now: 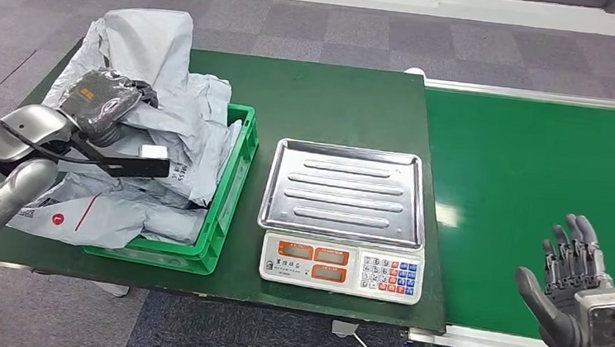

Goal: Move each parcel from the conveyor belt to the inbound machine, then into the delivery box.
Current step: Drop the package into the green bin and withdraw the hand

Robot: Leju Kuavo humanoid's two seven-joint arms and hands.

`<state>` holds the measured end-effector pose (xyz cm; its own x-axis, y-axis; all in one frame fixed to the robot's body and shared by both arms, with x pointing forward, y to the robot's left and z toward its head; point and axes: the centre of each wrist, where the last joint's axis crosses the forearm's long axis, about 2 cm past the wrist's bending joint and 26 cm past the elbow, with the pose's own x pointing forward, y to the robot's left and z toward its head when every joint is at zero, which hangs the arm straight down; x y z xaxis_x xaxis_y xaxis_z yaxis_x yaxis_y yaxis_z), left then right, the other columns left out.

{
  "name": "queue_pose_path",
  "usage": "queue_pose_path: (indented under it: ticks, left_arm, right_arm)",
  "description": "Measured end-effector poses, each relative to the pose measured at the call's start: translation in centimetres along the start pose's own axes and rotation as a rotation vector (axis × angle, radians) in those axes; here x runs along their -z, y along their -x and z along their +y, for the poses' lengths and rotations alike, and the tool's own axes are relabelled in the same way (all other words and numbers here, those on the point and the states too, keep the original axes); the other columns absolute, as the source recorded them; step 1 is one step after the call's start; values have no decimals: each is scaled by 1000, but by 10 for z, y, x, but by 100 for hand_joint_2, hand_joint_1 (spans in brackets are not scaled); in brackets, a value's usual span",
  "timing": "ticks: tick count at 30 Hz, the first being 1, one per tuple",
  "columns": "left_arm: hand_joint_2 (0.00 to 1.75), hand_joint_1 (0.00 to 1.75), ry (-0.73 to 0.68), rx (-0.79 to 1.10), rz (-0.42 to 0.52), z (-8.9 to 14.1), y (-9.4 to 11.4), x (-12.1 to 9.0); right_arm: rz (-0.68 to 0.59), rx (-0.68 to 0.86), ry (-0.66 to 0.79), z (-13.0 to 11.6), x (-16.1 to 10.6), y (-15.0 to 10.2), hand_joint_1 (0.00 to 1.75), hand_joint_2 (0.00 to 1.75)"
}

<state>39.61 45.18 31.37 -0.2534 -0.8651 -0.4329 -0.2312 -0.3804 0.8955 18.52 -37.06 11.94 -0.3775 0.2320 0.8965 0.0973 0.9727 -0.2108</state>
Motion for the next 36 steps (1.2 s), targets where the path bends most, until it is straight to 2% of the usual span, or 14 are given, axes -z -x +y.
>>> queue_pose_path:
  ticks: [6, 12, 18, 25, 36]
  left_arm:
    - [175, 175, 45, -43, 5, -23, 11, -48]
    - [175, 175, 91, -45, 14, -36, 18, -76]
    - [175, 175, 158, -64, 4, -50, 23, -82]
    - [175, 175, 222, -130, 16, -78, 24, -91]
    - [175, 175, 211, -141, 33, -106, 1, -89]
  right_arm:
    - [22, -8, 10, -8, -10, 0, 0, 175]
    - [45, -22, 11, -15, -22, -1, 0, 175]
    - [66, -37, 17, -21, -31, -1, 0, 175]
    - [117, -49, 12, -29, -48, -3, 0, 175]
    - [134, -60, 9, -31, -51, -4, 0, 175]
